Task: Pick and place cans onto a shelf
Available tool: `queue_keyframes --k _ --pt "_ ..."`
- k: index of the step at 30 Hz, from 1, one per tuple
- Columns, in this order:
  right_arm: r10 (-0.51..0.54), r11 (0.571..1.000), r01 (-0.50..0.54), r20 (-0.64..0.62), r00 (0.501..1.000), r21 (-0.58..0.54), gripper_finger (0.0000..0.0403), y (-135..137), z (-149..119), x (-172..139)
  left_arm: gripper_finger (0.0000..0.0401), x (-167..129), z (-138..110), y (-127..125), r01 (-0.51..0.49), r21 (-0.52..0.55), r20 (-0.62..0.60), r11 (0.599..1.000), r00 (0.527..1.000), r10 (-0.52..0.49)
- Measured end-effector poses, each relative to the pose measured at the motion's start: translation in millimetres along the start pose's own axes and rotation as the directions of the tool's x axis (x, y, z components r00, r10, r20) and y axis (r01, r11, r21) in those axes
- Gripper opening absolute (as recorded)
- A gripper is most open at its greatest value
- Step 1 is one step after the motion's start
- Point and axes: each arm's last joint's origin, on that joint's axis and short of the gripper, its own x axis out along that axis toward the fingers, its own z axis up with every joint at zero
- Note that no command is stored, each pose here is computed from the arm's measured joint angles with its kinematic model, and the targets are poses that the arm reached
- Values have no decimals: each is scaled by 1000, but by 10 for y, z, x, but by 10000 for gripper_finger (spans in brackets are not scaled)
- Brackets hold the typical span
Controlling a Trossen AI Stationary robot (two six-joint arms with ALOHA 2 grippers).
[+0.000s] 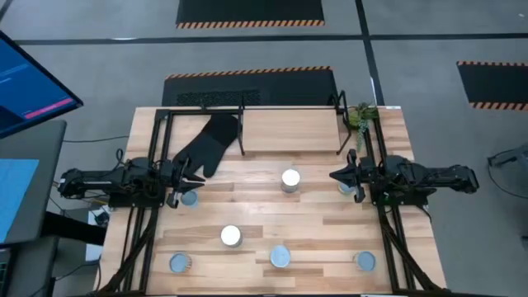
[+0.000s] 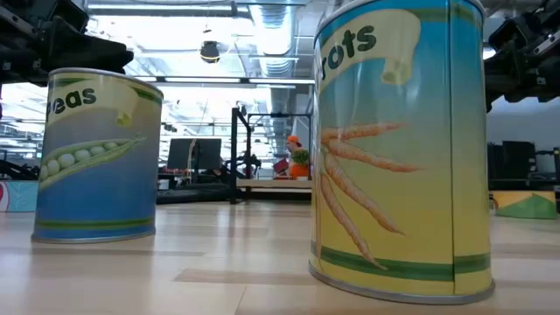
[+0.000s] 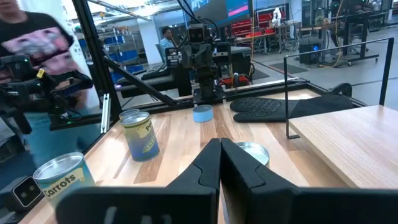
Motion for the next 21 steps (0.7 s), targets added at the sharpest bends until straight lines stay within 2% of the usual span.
queue_keyframes --k 16,21 --pt "0 1000 0 0 1000 0 33 0 1 0 50 0 0 0 0 0 1 1000 1000 0" --pt "0 1000 0 0 1000 0 33 0 0 0 50 0 17 10 -40 63 21 997 999 39"
